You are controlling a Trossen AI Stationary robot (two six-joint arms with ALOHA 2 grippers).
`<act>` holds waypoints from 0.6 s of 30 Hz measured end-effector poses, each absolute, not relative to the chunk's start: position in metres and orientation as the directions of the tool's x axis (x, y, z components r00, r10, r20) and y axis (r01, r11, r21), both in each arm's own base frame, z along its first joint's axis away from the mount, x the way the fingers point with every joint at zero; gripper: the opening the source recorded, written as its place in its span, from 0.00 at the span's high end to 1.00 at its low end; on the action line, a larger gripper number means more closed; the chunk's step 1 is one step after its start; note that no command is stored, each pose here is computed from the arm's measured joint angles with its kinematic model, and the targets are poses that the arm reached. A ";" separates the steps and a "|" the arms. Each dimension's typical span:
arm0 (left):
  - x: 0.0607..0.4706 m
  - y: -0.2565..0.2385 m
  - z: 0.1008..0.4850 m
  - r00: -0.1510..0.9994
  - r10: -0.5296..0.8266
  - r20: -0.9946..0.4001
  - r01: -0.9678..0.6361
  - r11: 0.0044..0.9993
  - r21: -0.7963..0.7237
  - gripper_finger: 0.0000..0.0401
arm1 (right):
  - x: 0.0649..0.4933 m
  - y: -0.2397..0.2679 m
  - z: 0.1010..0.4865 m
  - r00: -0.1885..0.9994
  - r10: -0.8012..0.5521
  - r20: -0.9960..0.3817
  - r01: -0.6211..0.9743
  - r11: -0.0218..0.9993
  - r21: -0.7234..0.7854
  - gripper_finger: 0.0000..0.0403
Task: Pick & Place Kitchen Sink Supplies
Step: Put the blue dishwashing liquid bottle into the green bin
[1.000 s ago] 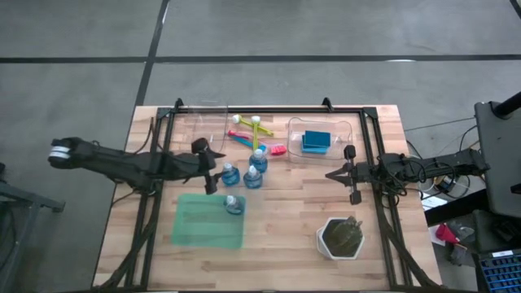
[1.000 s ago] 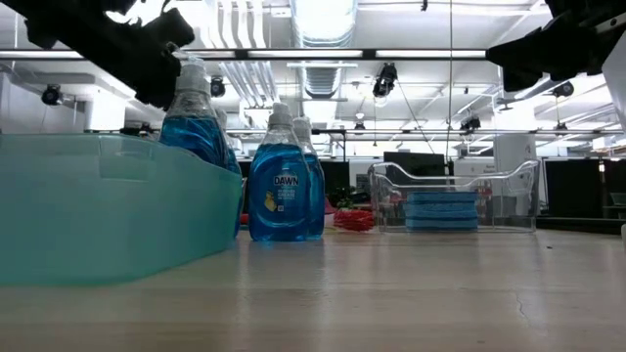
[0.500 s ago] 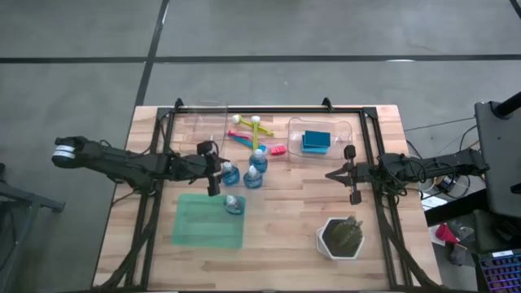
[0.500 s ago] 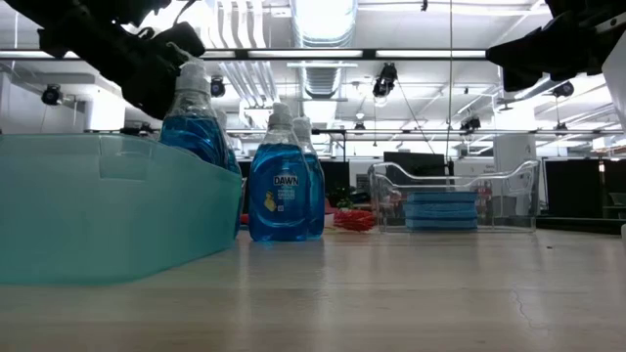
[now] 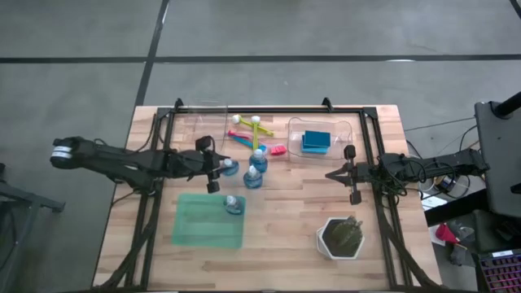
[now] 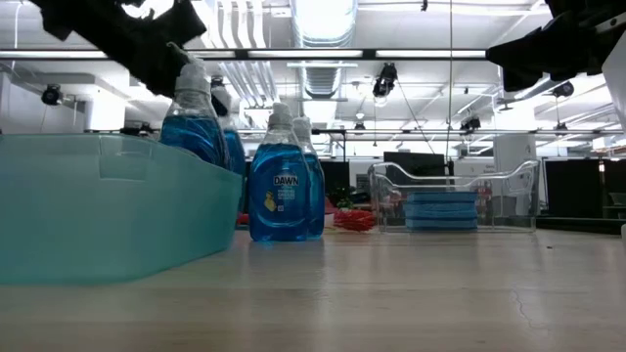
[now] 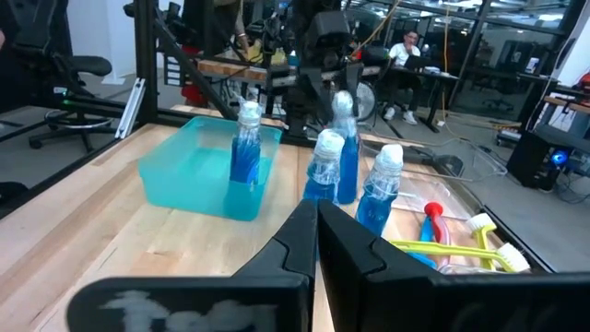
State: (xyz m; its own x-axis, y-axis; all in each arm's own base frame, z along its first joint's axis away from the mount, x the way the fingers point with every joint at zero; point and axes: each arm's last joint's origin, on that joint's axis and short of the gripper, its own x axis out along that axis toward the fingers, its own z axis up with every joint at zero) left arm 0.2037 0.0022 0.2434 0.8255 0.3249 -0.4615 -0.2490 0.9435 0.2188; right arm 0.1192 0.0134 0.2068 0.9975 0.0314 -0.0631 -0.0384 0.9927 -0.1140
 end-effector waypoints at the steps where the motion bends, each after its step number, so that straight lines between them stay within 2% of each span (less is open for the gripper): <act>1: 0.203 0.002 0.249 0.827 0.326 -0.458 -0.249 0.943 0.221 0.69 | 0.119 0.013 0.207 0.997 0.031 -0.064 -0.038 0.993 -0.114 0.98; 18: 0.176 -0.003 0.336 0.895 0.278 -0.349 -0.219 0.955 0.201 0.67 | 0.119 0.013 0.207 0.997 0.031 -0.064 -0.038 0.993 -0.112 0.98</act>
